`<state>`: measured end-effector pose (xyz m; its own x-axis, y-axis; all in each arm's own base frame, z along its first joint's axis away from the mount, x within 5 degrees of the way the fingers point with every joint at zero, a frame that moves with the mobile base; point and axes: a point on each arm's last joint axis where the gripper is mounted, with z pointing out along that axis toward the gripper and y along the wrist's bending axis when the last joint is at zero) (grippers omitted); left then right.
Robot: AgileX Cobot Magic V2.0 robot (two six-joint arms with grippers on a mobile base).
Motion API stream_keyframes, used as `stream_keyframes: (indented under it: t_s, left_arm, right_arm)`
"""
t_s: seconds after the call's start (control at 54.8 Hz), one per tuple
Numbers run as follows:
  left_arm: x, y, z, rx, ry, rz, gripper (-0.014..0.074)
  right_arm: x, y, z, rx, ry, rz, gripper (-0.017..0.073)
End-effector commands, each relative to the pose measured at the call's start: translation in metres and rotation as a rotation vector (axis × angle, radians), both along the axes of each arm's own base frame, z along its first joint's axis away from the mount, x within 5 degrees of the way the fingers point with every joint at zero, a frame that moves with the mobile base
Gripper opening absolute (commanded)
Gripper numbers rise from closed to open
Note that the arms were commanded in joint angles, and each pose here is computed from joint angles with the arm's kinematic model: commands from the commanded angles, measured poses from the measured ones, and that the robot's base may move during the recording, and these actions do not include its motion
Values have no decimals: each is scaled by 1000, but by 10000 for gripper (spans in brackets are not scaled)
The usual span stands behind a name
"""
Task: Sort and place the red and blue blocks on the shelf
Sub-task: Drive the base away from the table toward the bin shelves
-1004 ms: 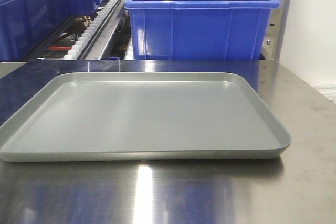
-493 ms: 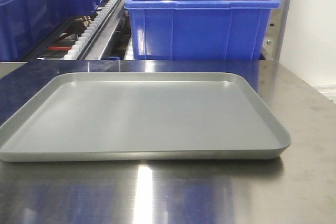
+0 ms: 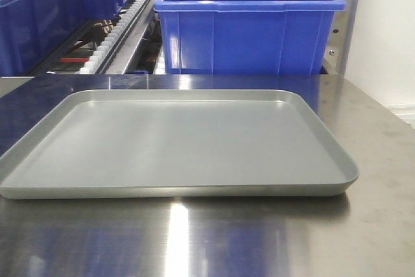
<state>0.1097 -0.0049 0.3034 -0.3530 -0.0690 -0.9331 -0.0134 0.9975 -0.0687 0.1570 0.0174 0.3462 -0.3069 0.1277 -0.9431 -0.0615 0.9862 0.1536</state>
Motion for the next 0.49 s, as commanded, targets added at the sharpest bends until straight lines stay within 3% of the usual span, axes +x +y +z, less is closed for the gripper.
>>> stream_keyframes:
  t_s: [0.0,0.474]
  left_arm:
    - [2,-3,16,-2,-104,-33,80]
    - [2,-3,16,-2,-104,-33,80]
  right_arm:
    - [0,-1,19,0,-125,-6,58]
    - [0,-1,19,0,-125,-6,58]
